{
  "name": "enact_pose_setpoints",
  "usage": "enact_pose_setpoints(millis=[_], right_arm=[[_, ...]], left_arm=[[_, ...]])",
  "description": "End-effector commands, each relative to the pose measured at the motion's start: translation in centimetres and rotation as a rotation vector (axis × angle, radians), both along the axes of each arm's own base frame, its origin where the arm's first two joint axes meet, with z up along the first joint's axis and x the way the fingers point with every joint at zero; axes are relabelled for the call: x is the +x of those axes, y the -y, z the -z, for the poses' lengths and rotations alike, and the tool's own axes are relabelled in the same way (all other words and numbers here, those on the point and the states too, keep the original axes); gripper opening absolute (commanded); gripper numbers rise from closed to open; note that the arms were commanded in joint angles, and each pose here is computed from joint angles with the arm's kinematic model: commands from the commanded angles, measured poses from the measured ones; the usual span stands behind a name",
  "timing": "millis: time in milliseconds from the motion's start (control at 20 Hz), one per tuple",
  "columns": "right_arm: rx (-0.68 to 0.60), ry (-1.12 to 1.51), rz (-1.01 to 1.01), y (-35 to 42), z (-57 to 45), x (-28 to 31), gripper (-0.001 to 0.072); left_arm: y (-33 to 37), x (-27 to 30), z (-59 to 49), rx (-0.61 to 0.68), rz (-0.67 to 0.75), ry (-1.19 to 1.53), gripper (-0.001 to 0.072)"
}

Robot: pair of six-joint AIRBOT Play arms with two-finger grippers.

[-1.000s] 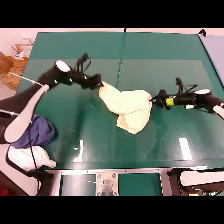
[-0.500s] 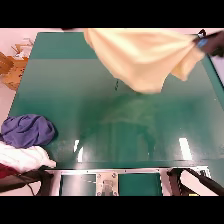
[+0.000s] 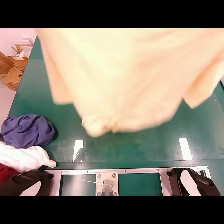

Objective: Fold the shirts.

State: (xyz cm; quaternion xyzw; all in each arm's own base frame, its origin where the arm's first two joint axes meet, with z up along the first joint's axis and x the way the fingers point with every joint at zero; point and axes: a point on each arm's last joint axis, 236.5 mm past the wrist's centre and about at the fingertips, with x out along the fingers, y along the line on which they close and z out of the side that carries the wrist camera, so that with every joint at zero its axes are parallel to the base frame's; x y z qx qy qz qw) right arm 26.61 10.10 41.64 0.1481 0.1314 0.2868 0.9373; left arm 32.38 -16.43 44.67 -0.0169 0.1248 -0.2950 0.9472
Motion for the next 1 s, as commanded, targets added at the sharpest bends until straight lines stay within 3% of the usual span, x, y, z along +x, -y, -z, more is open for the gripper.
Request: enact_pose_setpoints(millis=[0, 250, 450, 600, 650, 700, 750, 800, 950], right_arm=[[0.033, -0.152, -0.039, -0.1, 5.3, 0.7, 0.0014], [0.157, -0.488, -0.036, -0.4, 24.4, 4.8, 0.0014], [0.197, -0.757, 0.148, 0.1, 41.4, 5.3, 0.0014], [0.181, -0.898, 0.189, 0.3, 47.2, 5.6, 0.0014], [0.171, -0.909, 0.183, 0.4, 47.6, 6.2, 0.0016], [0.170, -0.911, 0.177, 0.5, 47.5, 6.9, 0.0096], [0.169, -0.902, 0.159, 0.6, 46.7, 7.6, 0.0250], [0.146, -0.885, 0.136, 1.1, 45.5, 8.0, 0.0302], [0.076, -0.915, 0.113, 4.6, 43.5, 7.7, 0.0302]], left_arm=[[0.4, 4.6, 5.9, 0.062, -0.017, -0.120, 0.0024], [6.5, 13.3, 22.0, 0.048, 0.155, -0.415, 0.0024], [10.1, 18.3, 35.1, -0.023, 0.195, -0.626, 0.0024], [11.9, 19.3, 41.0, -0.047, 0.179, -0.722, 0.0025], [12.0, 19.1, 41.5, -0.061, 0.171, -0.754, 0.0077], [11.8, 18.8, 41.3, -0.082, 0.161, -0.792, 0.0468], [11.3, 18.3, 40.8, -0.096, 0.162, -0.839, 0.0720], [10.3, 17.2, 40.0, -0.100, 0.183, -0.909, 0.0692], [6.1, 12.8, 37.5, -0.066, 0.253, -1.135, 0.0690]])
